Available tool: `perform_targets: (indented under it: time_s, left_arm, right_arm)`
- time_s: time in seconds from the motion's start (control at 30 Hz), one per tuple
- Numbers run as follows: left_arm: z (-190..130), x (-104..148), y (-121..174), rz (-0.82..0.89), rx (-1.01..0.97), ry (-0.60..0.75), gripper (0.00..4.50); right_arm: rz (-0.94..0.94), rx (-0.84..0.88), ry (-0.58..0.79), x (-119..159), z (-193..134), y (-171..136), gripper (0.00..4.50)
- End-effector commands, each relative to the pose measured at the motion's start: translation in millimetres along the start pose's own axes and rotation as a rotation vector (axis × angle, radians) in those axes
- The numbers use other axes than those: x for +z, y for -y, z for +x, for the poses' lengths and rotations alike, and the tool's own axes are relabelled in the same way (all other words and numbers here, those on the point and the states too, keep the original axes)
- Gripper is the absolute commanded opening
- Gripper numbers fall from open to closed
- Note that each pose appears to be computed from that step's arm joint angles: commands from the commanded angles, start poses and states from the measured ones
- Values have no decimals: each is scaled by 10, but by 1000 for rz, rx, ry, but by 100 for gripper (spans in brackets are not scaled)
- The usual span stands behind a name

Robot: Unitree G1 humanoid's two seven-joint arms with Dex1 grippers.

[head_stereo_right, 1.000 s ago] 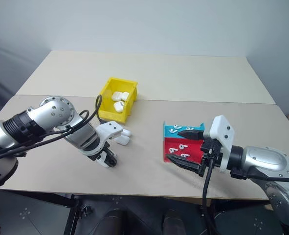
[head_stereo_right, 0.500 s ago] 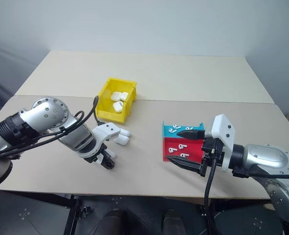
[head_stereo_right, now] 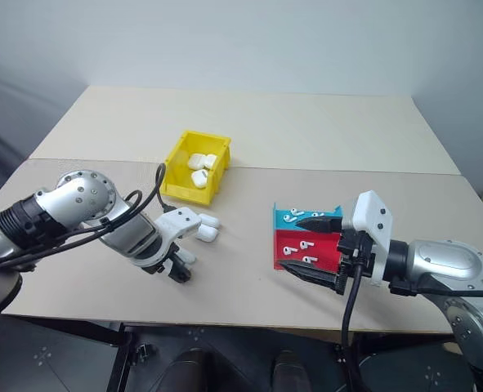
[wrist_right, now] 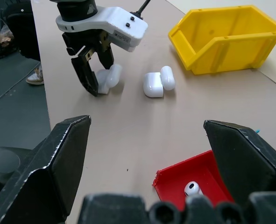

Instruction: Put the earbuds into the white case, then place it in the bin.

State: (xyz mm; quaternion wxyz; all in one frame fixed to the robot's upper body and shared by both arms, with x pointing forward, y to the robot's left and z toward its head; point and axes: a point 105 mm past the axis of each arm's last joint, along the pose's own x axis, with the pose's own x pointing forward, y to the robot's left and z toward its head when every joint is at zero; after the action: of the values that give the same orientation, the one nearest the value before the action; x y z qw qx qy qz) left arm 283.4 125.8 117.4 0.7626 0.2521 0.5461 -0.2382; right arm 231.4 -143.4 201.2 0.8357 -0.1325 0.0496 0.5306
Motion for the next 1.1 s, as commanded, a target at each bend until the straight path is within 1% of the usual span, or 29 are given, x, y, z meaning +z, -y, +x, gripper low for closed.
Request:
perform_targets:
  time_s: [0.03,0.23,0.27,0.3,0.37,0.43,0.5,0.57,0.6,0.63,0.67,0.77,0.83,0.93,0.97,1.03,1.1]
  left_arm:
    - [-12,47,46,-11,-27,30,280]
    - [-149,146,15,-23,12,137,280]
    - [-201,148,30,-2,9,153,280]
    - [-246,126,4,0,17,165,280]
    - [-358,69,6,12,-29,184,280]
    - [-490,47,-32,3,-23,244,280]
    - [-629,3,-45,-2,-64,283,280]
    - [-862,86,-24,-29,-100,451,280]
    - [-1065,206,19,-6,-117,629,280]
    - [-1252,277,57,17,-153,775,280]
    - [-1364,299,78,39,-177,867,280]
    - [-1558,403,-16,82,-159,1154,280]
    - [-1557,428,-39,128,-179,1214,280]
    - [-1653,491,-19,208,-307,1407,280]
    - [-1650,502,3,244,-372,1428,280]
    - [-1622,511,62,366,-438,1442,280]
    - [-1597,531,84,408,-540,1438,280]
  right_arm:
    - [-59,-4,20,99,-25,-3,450]
    - [-63,-5,21,87,-16,21,450]
    - [-64,-5,21,84,-14,30,450]
    - [-65,-4,21,82,-12,38,450]
    - [-69,-3,20,78,-11,55,450]
    - [-73,2,18,73,-13,70,450]
    - [-77,6,16,71,-18,89,450]
    - [-79,10,18,80,-27,117,450]
    - [-77,17,24,91,-33,129,450]
    - [-76,25,30,101,-40,139,450]
    - [-74,30,33,105,-47,147,450]
    - [-79,41,35,137,-72,174,450]
    - [-82,42,34,157,-98,193,450]
    - [-94,39,21,195,-139,213,450]
    - [-101,36,13,204,-158,222,450]
    - [-106,34,5,224,-183,236,450]
    - [-113,32,-6,243,-207,252,450]
